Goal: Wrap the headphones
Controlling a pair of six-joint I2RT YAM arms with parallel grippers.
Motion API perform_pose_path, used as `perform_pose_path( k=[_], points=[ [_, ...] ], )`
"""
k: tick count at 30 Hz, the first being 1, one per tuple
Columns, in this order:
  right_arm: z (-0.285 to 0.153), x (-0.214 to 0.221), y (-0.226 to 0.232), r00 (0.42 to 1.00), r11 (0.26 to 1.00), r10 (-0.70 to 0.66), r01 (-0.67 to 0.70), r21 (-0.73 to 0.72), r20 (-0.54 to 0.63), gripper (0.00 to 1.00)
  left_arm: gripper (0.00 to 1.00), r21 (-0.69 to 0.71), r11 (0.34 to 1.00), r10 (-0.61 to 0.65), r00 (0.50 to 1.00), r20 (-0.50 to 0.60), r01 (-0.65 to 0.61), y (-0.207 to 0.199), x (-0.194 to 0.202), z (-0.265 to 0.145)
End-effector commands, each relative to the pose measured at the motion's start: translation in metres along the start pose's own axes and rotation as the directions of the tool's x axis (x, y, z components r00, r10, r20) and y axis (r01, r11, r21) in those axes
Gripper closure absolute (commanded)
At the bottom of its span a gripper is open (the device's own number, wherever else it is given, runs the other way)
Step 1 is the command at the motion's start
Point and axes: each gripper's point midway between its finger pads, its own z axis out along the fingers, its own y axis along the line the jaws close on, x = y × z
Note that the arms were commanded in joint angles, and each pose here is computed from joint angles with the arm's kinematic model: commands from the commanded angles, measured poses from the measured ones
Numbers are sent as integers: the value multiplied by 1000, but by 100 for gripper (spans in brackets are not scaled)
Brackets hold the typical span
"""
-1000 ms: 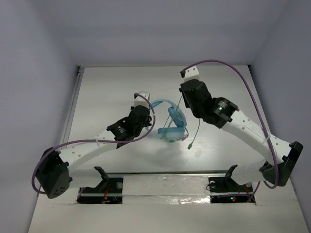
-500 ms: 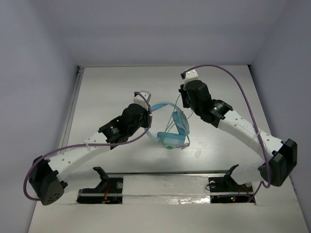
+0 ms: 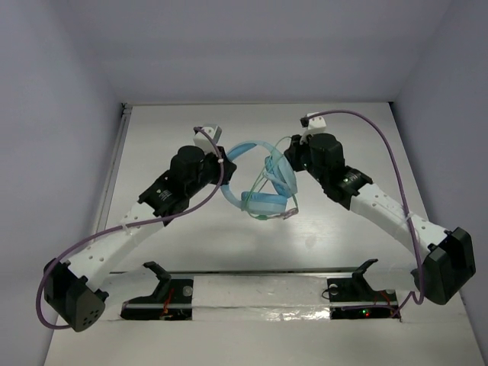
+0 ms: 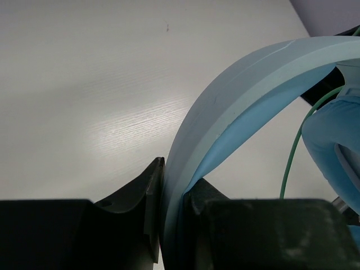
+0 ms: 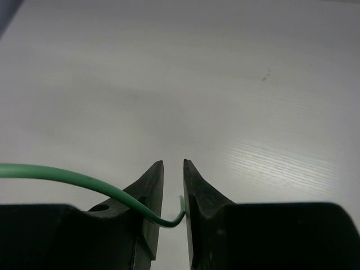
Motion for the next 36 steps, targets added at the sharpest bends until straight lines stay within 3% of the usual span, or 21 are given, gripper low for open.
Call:
perform_pose_path(
  k=[1,5,14,16,20,21,28,32,36],
  points=[
    [0,-30,23,988,980,97,-74,-184,122,73,100,217,974,-110,968,227,60,-52,-84,-32],
    [-1,-31,38,979,944,138,-85,-318,149,70,100,241,969,-123,961,246,62,-57,-95,-40],
    [-4,-33,44,968,880,177,-76,-468,176,68,100,288,955,-145,956,255,68,-60,-109,-49],
    [-3,-31,44,965,870,187,-75,-487,185,71,100,305,949,-160,955,251,78,-61,-111,-50],
    [3,-24,50,961,848,221,-104,-520,168,98,100,339,937,-180,949,259,85,-67,-119,-51],
    [2,-25,54,958,833,231,-103,-543,172,100,100,340,937,-182,948,262,86,-68,-121,-52],
    [6,11,68,946,744,321,-227,-629,38,100,100,319,935,-255,922,292,158,-58,-127,-42],
    [6,42,80,923,666,375,-330,-668,-82,100,100,321,918,-340,881,330,234,-50,-129,-29],
    [-1,62,89,894,612,412,-413,-674,-174,100,100,201,924,-382,826,415,326,-17,-130,-9]
  ],
)
